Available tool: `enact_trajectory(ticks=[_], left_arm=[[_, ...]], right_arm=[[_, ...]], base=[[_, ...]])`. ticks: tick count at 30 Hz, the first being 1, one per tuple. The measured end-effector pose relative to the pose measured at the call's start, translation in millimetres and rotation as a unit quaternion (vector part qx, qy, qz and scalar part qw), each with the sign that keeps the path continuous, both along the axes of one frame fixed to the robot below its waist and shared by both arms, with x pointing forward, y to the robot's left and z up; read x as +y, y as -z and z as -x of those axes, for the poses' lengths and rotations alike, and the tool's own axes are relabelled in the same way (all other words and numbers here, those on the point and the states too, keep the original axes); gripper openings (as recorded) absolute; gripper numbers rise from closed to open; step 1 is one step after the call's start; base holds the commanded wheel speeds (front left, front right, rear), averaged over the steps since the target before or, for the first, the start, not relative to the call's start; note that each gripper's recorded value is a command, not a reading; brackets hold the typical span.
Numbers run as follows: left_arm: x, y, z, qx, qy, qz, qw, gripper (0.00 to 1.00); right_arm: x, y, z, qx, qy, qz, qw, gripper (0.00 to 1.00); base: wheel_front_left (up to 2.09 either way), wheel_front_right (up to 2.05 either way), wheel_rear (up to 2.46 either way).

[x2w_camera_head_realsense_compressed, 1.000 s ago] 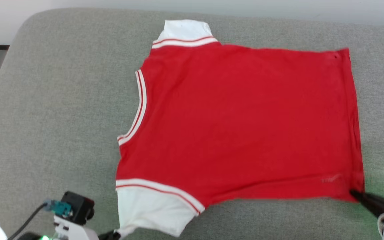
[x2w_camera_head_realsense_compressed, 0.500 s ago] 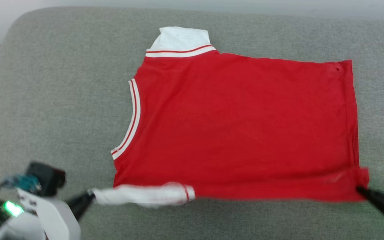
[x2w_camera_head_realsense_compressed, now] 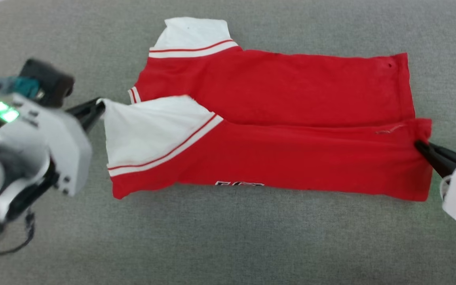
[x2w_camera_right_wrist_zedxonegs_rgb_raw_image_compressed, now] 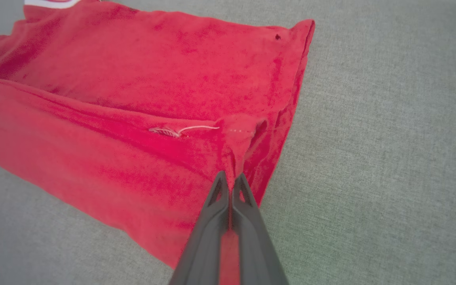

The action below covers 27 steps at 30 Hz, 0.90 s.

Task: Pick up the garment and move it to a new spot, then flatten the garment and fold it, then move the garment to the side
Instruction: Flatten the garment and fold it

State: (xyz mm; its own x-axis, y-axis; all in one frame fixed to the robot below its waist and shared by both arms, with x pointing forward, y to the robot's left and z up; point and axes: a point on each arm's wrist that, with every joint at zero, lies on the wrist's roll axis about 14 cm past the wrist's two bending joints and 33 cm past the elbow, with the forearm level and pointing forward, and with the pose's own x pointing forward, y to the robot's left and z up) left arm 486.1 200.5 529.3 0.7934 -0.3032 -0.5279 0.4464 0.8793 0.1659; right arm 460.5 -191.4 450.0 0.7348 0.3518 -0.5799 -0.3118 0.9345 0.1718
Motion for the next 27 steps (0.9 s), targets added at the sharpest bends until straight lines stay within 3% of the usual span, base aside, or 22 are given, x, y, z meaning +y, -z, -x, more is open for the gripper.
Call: enact_trajectory(ticks=[8,21,24,25,27], left_arm=[[-12,55,-37,0.066,0.005,-0.001,0.998,0.00],[-5,128,-32,0.203,-0.047,0.005,0.978,0.02],[-7,125,-33,0.209,-0.057,0.021,0.976,0.24],[-7,122,-34,0.208,-0.058,0.024,0.976,0.35],[-5,115,-36,0.200,-0.061,0.024,0.978,0.55]], right_arm=[[3,30,-21,0.022,-0.001,0.026,0.999,0.00],[10,50,-29,0.055,-0.008,0.025,0.998,0.00],[11,46,-32,0.049,-0.009,0.023,0.999,0.00],[11,43,-34,0.043,-0.009,0.023,0.999,0.00],[10,37,-36,0.030,-0.009,0.023,0.999,0.37]], base=[[0.00,0.00,0.00],[0.00,0.00,0.00],[0.00,0.00,0.00],[0.00,0.00,0.00],[0.00,0.00,0.00]])
